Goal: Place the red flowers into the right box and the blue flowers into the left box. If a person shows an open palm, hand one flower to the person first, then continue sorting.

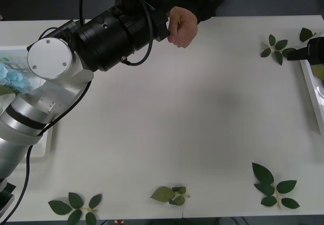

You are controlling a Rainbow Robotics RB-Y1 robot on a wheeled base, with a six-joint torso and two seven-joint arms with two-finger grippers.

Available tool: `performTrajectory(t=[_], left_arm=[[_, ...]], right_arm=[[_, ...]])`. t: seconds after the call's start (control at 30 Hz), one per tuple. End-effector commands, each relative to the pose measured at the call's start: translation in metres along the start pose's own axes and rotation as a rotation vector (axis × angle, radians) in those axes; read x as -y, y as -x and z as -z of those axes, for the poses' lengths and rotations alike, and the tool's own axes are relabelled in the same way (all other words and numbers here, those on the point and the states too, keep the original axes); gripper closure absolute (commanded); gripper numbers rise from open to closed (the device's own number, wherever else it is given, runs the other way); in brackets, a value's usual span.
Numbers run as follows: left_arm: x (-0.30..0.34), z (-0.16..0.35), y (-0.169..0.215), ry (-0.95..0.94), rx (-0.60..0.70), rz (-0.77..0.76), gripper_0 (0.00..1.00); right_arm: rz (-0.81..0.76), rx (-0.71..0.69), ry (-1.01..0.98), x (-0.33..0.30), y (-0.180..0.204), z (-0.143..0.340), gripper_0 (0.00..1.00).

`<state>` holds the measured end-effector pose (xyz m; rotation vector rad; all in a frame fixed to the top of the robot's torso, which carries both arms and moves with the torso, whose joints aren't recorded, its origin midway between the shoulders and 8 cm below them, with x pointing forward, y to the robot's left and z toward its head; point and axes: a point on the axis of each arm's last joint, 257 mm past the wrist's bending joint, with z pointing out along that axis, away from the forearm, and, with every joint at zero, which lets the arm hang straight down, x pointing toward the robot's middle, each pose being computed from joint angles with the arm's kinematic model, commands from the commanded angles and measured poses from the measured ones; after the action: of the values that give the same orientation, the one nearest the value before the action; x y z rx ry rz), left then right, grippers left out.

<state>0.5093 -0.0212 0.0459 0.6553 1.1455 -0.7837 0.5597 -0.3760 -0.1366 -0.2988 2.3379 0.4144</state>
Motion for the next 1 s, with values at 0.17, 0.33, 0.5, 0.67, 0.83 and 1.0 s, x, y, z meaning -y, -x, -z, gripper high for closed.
performTrajectory(t=[0.17, 0.33, 0.5, 0.67, 0.83, 1.0], left_arm=[[0.0136, -0.0058, 0.0111, -0.020, 0.028, -0.034, 0.98], [0.0187, -0.0026, 0.0068, -0.035, 0.032, 0.060, 0.00], [0.0199, -0.0020, 0.0040, -0.038, 0.026, 0.058, 0.00], [0.0199, -0.0023, 0.0043, -0.037, 0.027, 0.059, 0.00], [0.0199, -0.0023, 0.0043, -0.037, 0.027, 0.059, 0.00], [0.0199, -0.0017, 0.0041, -0.037, 0.027, 0.060, 0.00]], right_arm=[[0.041, 0.017, 0.006, -0.0071, 0.0053, -0.0026, 0.19], [0.040, 0.016, 0.006, -0.0070, 0.0042, -0.0034, 0.19], [0.042, 0.016, 0.005, -0.0070, 0.0049, -0.0032, 0.19], [0.042, 0.011, 0.003, -0.0069, 0.0027, -0.0047, 0.19], [0.044, 0.008, 0.006, -0.0082, 0.0022, -0.0058, 0.19], [0.049, -0.003, 0.007, -0.0094, -0.0015, -0.0084, 0.19]])
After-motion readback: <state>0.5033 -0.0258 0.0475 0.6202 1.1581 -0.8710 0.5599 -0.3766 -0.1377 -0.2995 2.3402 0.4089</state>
